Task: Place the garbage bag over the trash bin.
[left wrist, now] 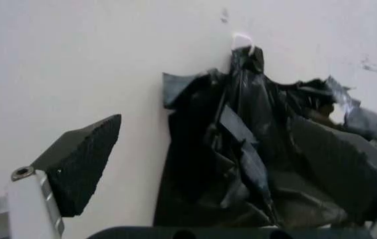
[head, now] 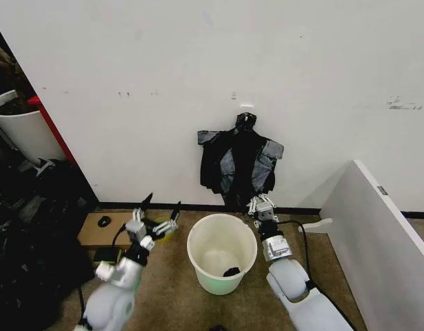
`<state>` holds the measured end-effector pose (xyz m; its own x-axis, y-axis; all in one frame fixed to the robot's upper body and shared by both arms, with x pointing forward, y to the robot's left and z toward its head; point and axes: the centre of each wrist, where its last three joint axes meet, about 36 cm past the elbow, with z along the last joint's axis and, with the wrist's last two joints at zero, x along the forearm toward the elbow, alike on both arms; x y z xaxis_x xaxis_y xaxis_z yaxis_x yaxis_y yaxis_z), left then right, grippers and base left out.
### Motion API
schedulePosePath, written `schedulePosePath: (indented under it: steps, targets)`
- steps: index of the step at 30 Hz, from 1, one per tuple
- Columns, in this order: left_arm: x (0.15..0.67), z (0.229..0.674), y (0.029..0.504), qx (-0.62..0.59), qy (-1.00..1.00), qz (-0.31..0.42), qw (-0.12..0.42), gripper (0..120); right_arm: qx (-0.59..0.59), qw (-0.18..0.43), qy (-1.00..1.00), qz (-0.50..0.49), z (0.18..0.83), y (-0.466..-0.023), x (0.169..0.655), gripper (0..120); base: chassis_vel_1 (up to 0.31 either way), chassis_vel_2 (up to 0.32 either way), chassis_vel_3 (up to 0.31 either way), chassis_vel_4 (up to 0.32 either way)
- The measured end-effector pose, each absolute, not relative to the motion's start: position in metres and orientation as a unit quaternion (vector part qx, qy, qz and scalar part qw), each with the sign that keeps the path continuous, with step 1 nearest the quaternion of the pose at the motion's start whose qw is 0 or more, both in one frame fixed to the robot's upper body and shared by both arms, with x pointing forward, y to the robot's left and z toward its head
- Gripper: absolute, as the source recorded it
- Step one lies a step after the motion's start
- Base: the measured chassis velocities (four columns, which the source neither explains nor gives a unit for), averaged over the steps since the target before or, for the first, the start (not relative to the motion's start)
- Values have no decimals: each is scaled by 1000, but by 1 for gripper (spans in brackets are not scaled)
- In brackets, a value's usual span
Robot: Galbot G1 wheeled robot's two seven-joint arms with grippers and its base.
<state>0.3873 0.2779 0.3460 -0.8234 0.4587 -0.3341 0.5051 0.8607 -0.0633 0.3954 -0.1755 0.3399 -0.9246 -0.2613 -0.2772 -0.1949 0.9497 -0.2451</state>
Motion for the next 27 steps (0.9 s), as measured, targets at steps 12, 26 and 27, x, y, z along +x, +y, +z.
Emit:
schedulePosePath:
  steps: [12,26,27]
  targets:
    - [493,336,234,344,926,-61,145,100,-132,161,974,-89,331,-179,396,0,0,0,0,0]
    - [531,322,216,370,915,94,133,94,-137,171,973,-76,333,-173,395,0,0,0,0,0]
    - [532,322,216,371,914,96,135,92,-137,171,973,-76,333,-173,395,0,0,0,0,0]
